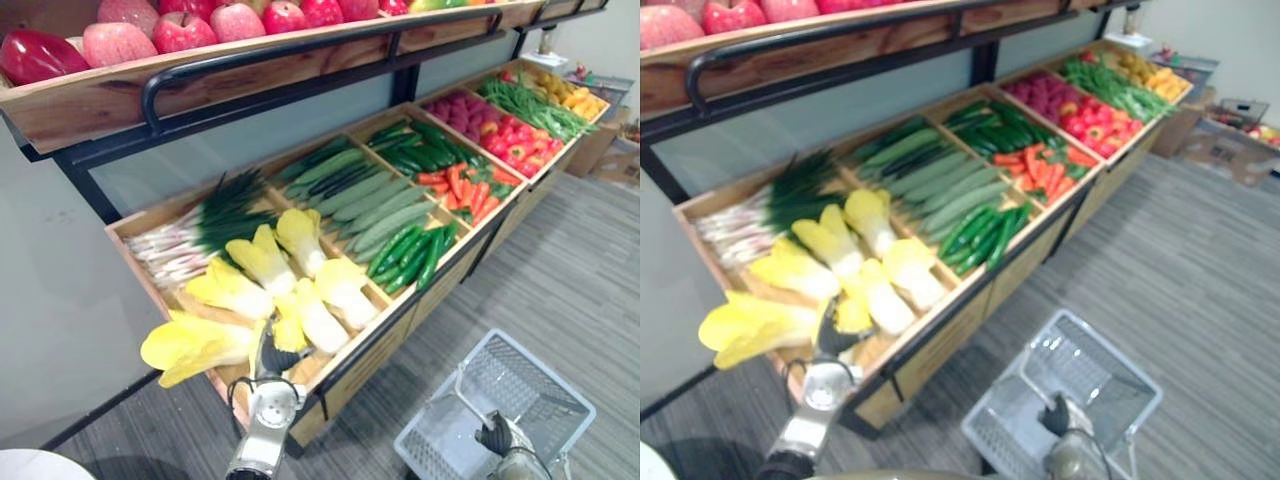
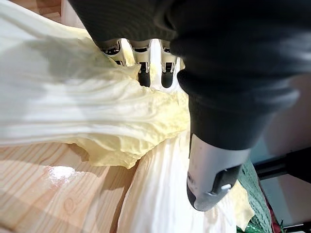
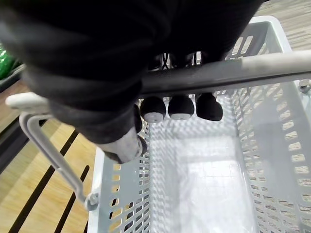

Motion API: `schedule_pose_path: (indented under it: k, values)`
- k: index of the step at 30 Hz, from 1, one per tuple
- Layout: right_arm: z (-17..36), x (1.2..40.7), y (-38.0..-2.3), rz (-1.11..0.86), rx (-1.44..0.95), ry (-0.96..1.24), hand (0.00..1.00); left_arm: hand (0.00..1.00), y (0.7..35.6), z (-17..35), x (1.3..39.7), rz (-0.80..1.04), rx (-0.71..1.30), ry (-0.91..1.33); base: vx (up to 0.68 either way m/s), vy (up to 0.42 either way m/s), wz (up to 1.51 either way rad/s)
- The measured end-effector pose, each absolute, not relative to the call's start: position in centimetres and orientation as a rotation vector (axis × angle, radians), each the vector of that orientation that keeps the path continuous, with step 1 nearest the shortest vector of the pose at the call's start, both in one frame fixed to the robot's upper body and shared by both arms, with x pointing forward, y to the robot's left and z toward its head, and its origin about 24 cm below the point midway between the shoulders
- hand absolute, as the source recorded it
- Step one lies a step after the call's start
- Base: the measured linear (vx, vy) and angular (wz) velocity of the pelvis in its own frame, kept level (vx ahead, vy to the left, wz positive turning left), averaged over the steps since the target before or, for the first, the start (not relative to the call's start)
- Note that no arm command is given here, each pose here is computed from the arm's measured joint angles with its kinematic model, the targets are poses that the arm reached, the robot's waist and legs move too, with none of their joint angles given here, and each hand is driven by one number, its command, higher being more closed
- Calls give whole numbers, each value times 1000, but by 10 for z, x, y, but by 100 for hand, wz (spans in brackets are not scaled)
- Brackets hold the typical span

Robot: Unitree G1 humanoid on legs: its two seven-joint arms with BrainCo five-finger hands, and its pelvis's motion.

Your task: Pick vegetable in the basket

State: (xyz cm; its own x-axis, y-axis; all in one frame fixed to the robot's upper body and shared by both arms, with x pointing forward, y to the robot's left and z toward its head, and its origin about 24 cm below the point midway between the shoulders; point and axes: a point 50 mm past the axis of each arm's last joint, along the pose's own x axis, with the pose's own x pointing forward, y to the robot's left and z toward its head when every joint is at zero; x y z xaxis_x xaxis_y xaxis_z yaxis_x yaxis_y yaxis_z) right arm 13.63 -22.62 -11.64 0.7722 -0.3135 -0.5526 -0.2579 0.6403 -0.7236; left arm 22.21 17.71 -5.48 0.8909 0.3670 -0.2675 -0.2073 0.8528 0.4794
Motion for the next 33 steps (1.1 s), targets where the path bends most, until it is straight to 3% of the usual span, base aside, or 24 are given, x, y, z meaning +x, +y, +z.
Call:
schedule_pose_path:
  k: [6, 7, 17, 18, 29, 30, 33]
  values:
    - [-118, 132, -227, -35, -893, 718, 100, 0, 186, -66, 225, 343, 539, 412, 0, -1, -3]
    - [-119, 131, -227, -37, -895, 722, 100, 100, 186, -68, 225, 347, 549, 420, 0, -17, -3]
    - [-123, 127, -230, -35, -907, 731, 100, 100, 193, -78, 225, 395, 595, 478, 4, -12, -6]
    - [-123, 127, -230, -28, -911, 731, 100, 0, 194, -79, 225, 401, 597, 479, 0, 0, 0]
    - [-123, 128, -228, 22, -940, 709, 100, 0, 195, -81, 224, 416, 598, 494, 4, -7, -2]
    - [-123, 127, -228, 22, -940, 710, 100, 100, 195, -81, 224, 416, 598, 494, 0, 0, 0]
    - [-124, 127, -228, 24, -942, 714, 100, 100, 195, -81, 224, 416, 598, 494, 0, 0, 0]
